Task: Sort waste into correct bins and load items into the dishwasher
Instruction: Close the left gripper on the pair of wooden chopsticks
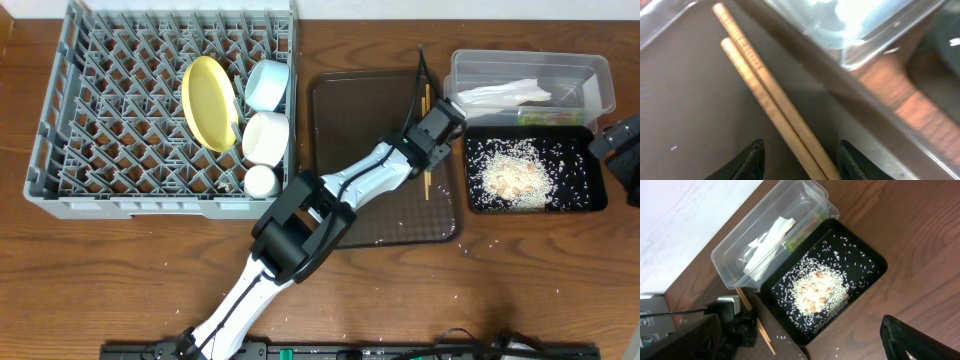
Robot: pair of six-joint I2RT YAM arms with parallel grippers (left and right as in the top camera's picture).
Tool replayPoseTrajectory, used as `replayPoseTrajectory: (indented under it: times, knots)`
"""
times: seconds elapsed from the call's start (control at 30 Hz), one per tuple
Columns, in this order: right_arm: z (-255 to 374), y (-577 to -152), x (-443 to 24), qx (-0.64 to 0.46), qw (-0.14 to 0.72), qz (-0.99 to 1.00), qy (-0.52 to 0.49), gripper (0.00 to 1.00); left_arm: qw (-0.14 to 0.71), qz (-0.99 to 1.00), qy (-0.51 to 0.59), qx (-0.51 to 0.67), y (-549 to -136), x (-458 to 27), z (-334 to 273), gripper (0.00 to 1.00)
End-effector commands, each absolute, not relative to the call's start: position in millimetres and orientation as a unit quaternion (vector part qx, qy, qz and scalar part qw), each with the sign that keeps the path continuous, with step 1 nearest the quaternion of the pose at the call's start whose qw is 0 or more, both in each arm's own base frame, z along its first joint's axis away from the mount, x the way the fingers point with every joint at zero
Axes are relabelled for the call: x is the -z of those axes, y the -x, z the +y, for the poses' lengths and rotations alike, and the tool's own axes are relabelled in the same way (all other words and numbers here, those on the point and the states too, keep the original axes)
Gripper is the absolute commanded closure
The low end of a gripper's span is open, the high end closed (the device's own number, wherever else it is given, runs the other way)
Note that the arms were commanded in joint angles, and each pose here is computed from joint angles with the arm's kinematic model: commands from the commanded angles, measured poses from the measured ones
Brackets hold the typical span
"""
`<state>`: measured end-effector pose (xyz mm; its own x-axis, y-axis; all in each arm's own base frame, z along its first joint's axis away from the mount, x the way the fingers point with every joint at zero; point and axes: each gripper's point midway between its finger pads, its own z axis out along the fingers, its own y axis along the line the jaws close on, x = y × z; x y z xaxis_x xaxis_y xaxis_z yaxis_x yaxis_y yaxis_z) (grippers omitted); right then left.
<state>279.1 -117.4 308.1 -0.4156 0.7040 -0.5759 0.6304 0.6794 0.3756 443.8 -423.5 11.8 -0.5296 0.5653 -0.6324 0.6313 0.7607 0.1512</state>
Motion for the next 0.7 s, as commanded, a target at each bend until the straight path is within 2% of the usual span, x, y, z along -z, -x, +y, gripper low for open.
replayPoseTrajectory:
  times: [0.0, 0.37, 0.67]
  knots:
    - [-120, -278, -309, -0.051, 0.367, 0.835, -0.405, 0.01, 0.321, 0.885, -0.336, -0.035, -448, 9, -389, 0.51]
    - [-120, -278, -309, -0.051, 0.367, 0.836, -0.405, 0.01, 0.236, 0.937, -0.253, -0.049, -418, 32, -357, 0.51]
    - [-120, -278, -309, -0.051, 0.367, 0.836, -0.405, 0.01, 0.124, 0.968, -0.214, 0.032, -376, 49, -359, 0.51]
